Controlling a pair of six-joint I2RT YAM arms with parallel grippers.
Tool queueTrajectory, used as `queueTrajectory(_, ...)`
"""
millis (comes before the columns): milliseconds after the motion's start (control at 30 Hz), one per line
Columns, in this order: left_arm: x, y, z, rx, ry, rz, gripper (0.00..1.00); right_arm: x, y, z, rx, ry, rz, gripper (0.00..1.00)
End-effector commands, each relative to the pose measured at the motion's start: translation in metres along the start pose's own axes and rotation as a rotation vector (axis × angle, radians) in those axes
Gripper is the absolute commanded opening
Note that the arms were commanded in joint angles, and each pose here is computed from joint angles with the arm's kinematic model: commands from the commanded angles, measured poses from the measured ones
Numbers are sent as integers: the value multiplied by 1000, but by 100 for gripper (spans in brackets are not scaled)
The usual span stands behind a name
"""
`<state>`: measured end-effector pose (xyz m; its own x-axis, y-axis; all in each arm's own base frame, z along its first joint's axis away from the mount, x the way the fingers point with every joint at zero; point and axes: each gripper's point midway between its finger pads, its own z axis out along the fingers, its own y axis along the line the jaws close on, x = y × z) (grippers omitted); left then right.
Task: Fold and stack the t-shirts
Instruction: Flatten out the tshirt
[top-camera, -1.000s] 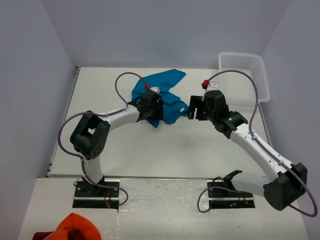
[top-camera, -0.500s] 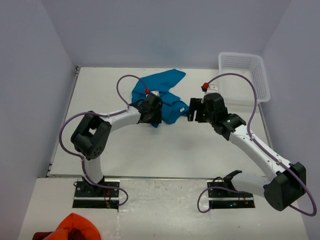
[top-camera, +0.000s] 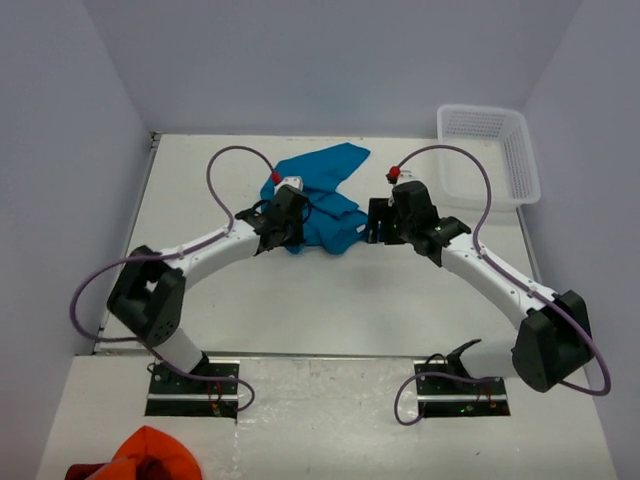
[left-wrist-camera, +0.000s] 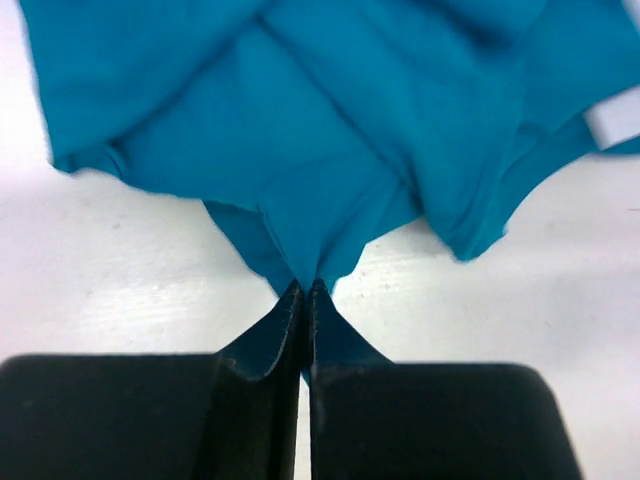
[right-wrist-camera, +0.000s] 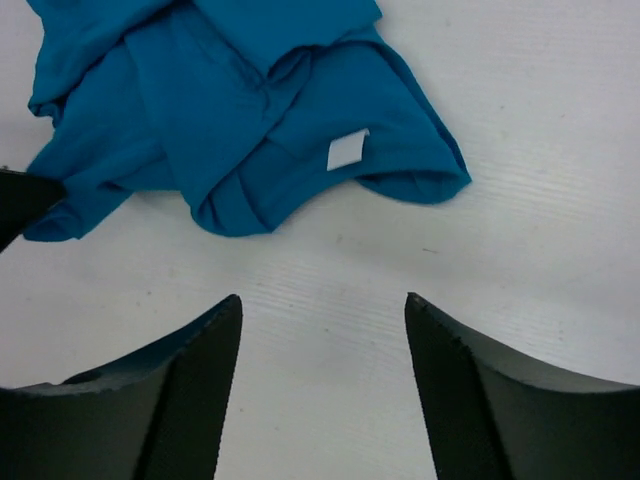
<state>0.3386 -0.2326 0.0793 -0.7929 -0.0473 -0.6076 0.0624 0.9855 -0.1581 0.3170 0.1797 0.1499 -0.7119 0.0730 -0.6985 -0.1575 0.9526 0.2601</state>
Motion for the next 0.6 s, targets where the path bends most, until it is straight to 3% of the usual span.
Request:
queueTrajectory(0,-23,9,-52,11,-116,-53,0,-20,38,11,-157,2,-10,70)
queueTrajectory(200,-18,19,-101,77,-163,-92,0,-13,71,51,-252,138,-18,66)
queueTrajectory(567,12,23,-82,81,-90,-63,0,41,144,28,-433,243,-68,61)
